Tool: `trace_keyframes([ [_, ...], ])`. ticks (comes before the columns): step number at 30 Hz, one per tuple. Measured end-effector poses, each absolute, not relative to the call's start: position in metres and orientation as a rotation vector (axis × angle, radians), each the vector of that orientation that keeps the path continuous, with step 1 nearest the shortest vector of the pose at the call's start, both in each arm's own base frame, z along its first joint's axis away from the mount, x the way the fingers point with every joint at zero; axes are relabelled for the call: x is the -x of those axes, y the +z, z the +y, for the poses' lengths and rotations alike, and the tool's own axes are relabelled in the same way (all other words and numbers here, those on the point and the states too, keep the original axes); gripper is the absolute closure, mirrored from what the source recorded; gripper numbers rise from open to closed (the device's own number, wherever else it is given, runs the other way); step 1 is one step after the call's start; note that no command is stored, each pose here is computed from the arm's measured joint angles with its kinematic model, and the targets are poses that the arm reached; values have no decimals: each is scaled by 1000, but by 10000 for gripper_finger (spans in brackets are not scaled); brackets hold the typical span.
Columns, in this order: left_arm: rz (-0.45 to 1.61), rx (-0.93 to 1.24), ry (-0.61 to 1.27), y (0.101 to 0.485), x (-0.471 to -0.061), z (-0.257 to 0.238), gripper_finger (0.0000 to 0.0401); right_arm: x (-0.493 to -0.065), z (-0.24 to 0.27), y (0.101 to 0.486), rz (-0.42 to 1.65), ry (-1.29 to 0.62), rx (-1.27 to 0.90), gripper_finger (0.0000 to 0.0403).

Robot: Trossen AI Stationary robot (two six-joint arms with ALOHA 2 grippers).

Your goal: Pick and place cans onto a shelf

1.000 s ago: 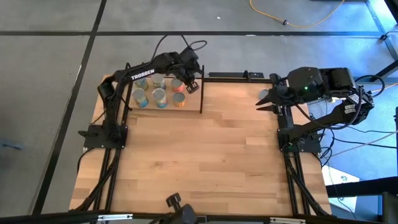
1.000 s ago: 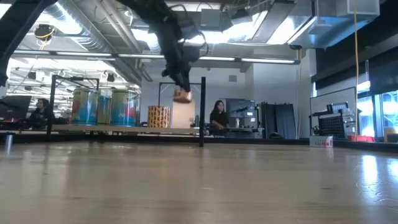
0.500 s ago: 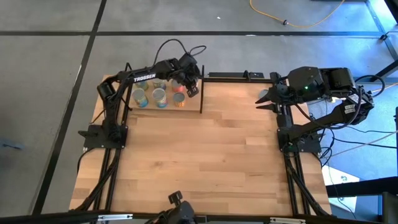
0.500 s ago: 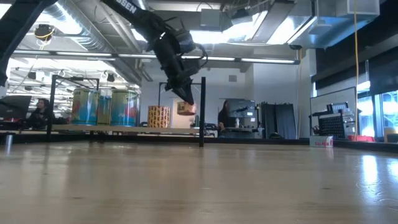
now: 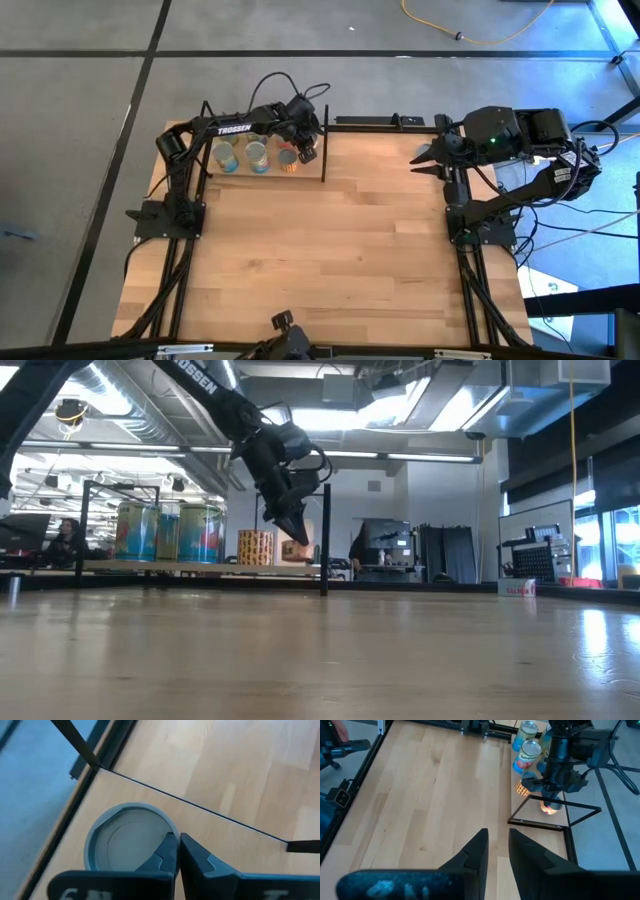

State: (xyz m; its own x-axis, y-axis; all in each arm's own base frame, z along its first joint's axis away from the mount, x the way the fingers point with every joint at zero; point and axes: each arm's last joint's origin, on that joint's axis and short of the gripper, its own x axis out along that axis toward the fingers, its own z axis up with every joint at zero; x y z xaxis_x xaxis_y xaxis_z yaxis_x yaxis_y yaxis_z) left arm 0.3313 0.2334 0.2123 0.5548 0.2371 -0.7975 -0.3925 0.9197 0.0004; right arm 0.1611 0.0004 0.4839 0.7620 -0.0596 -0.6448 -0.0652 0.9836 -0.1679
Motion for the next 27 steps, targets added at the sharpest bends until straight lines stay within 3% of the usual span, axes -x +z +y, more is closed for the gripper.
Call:
trace_keyframes([
  [27,942,71,387,212,-339,224,360,-161,0,484,706,-6,160,324],
])
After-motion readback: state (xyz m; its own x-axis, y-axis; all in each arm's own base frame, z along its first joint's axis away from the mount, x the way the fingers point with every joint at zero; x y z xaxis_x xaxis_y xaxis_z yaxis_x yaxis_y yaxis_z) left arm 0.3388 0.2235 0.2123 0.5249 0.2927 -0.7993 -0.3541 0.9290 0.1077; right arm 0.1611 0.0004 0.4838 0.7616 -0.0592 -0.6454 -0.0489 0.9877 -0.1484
